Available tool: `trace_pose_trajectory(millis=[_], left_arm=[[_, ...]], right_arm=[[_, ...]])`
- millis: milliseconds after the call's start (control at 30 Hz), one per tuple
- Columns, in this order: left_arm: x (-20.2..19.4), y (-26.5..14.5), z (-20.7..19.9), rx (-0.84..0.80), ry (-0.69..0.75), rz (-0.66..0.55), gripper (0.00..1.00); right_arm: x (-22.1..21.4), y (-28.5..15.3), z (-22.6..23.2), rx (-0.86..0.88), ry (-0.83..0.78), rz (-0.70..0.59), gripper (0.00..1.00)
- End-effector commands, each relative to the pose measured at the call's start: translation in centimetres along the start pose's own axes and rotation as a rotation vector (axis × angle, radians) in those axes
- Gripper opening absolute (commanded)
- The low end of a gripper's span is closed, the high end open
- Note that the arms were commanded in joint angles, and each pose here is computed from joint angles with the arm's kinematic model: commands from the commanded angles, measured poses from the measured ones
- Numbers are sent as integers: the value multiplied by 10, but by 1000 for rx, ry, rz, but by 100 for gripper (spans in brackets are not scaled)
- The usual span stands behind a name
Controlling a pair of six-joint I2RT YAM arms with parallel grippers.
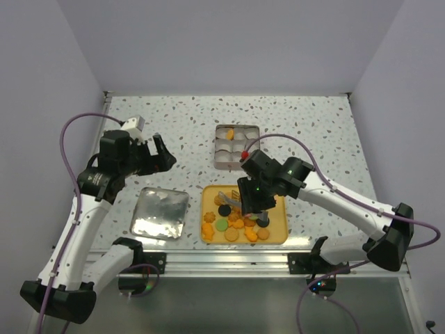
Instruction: Pack the cookies
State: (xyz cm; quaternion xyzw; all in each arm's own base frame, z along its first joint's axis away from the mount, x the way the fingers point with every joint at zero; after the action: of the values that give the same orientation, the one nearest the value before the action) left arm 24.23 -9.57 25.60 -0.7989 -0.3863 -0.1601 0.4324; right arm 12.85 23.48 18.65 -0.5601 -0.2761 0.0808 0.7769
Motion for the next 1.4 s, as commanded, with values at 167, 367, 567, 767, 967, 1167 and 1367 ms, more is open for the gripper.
trace_pose_trajectory(millis=[167, 367, 567, 767, 967, 1167, 1367], left_arm=[[-6, -6, -7, -58, -8, 3, 100], [-8, -10, -7, -59, -4, 2, 100], [-10, -13, -5, -55, -3, 6, 100], [-10, -15, -6, -58, 0, 1, 100], [-10, -15, -5, -52, -1, 0, 100], [-8, -13, -6, -55, -2, -1, 100], [-7, -12, -5, -49, 3, -8, 100]], right_arm=[[-4, -17, -8, -48, 50, -44, 47], [-9, -12, -10, -59, 50, -19, 47], [-6, -5, -7, -67, 34, 5, 48], [-6, 2, -8, -82, 25, 36, 49], [-4, 6, -10, -101, 15, 44, 50], [-1, 16, -8, -94, 19, 47, 50], [1, 22, -7, -96, 13, 55, 49]])
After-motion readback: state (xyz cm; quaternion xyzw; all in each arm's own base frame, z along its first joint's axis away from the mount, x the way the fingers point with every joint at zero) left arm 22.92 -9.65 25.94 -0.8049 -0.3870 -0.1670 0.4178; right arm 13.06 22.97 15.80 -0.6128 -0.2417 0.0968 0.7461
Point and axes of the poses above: each gripper's point midway between its finger pads, its own y axis out along the fingers, its own z axis along the line the jaws close on, x = y × z, the point moved 2 cm from there along -y, back along the fingers, and after that the axes turned 14 degrees about -y, right-handed, at the moved point
